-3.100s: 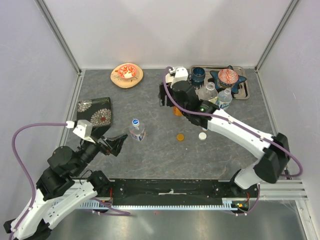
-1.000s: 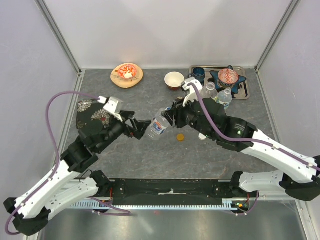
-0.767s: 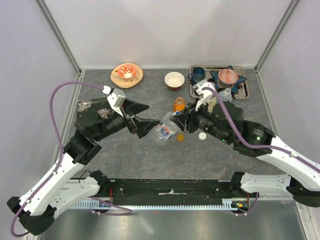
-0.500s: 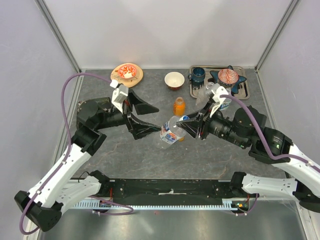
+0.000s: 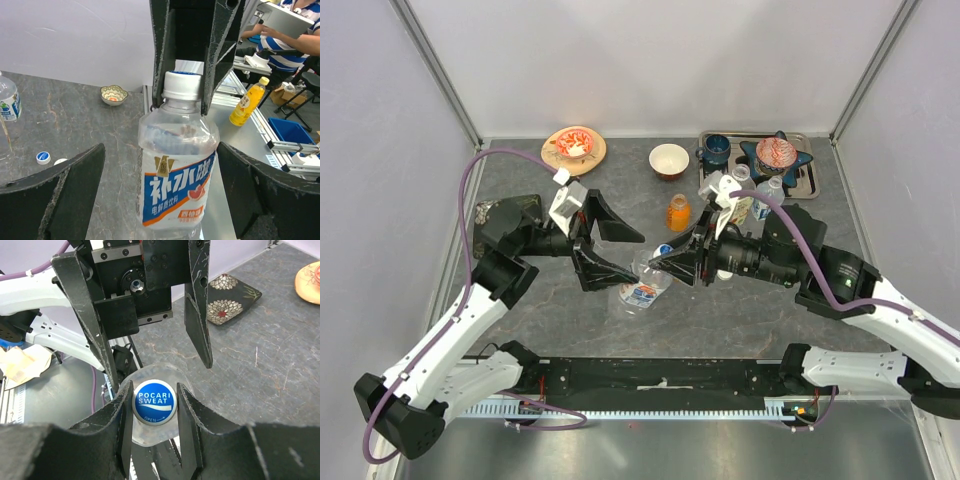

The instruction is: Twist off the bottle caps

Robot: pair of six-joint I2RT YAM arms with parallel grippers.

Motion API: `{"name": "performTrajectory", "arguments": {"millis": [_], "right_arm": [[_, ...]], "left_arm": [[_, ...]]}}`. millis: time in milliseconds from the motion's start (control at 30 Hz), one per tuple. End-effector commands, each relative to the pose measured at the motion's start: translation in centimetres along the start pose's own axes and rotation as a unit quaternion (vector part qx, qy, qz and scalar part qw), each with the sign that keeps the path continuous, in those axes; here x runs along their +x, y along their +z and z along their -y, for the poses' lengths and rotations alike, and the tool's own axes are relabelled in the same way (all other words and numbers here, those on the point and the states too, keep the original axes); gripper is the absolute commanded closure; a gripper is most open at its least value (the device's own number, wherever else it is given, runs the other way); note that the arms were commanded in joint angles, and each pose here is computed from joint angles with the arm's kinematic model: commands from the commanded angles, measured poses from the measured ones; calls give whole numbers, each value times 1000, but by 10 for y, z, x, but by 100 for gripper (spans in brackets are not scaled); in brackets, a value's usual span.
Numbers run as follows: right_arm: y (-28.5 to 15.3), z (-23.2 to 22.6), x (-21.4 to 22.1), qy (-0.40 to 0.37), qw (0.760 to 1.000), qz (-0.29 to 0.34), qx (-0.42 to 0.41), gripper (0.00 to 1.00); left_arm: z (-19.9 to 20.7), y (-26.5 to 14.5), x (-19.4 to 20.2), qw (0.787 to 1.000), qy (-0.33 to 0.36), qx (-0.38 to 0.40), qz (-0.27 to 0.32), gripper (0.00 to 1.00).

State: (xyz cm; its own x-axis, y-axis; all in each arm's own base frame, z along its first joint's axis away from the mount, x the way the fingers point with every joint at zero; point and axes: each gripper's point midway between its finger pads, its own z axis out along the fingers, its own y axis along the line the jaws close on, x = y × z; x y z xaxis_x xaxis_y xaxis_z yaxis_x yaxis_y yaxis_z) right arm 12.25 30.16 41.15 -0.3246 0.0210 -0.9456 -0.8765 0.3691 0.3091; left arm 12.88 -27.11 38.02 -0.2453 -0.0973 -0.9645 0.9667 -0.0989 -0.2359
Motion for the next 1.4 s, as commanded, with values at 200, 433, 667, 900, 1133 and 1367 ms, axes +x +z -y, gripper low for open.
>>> {"name": "performTrajectory", "arguments": {"millis": [200, 433, 667, 900, 1133, 1367], "right_arm": [[12, -21, -49, 9, 996, 77, -43, 100], [18, -27, -63, 21, 992, 108, -58, 100], [30, -32, -65, 26, 990, 113, -76, 100], [33, -31, -68, 26, 990, 120, -75, 100], [30, -27, -76, 28, 987, 144, -62, 100], [31, -23, -74, 32, 986, 151, -55, 100]], "left_arm": [[26, -9, 1, 999, 27, 35, -1, 1], [18, -8, 13, 1000, 10, 29, -8, 1], [12, -6, 16, 1000, 0, 27, -12, 1], [13, -7, 22, 999, -3, 38, -22, 15], [10, -7, 21, 1000, -9, 20, -14, 1], [17, -8, 10, 1000, 3, 19, -5, 1]]}}
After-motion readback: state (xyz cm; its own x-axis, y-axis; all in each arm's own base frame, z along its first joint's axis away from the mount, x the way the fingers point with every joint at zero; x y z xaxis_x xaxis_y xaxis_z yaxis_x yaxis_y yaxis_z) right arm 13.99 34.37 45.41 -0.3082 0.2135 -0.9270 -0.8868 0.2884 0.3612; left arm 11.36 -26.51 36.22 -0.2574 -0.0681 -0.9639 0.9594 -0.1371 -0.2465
